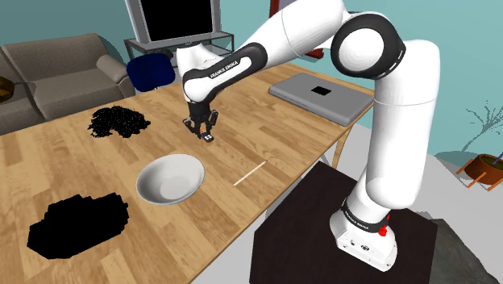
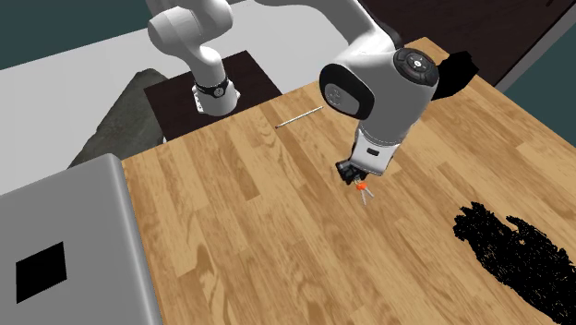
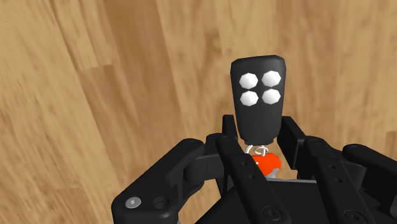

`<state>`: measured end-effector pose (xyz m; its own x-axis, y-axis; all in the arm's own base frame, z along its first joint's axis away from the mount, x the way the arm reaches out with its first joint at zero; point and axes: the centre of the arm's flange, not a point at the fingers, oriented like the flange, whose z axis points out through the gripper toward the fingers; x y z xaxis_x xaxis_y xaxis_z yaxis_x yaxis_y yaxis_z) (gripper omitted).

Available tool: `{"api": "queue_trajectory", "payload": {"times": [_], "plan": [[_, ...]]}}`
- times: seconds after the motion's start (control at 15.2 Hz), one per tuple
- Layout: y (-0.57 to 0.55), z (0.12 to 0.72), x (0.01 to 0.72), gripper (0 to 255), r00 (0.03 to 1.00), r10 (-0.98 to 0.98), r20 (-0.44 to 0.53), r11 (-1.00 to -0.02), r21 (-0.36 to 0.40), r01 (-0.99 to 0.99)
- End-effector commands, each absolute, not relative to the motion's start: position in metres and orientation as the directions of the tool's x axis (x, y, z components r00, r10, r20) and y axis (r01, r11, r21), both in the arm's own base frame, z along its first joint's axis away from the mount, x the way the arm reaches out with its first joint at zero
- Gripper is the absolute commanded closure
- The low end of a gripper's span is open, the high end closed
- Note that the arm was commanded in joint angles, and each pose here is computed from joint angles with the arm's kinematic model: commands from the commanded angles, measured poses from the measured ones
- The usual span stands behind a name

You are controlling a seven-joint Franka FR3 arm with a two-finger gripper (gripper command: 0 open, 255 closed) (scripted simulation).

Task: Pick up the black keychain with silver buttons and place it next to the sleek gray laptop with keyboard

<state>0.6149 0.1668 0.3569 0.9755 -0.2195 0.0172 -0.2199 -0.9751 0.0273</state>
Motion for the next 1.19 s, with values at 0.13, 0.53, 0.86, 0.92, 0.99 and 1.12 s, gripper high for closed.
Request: {"api": "queue_trajectory", "payload": {"times": [0.13,0.53,0.86,0.92,0.99,1.12], "plan": [[0.166,0.378,0.615,255,0.975,-0.219,0.017,-0.975,0.028,-0.22],[0.166,0.409,0.615,255,0.975,-0.219,0.017,-0.975,0.028,-0.22],[0.166,0.436,0.615,255,0.975,-0.219,0.017,-0.975,0.028,-0.22],[0.166,0.441,0.615,255,0.975,-0.219,0.017,-0.975,0.028,-0.22],[0.166,0.446,0.615,255,0.975,-0.219,0.017,-0.975,0.028,-0.22],[0.154,0.45,0.608,255,0.975,-0.219,0.017,-0.975,0.028,-0.22]]}}
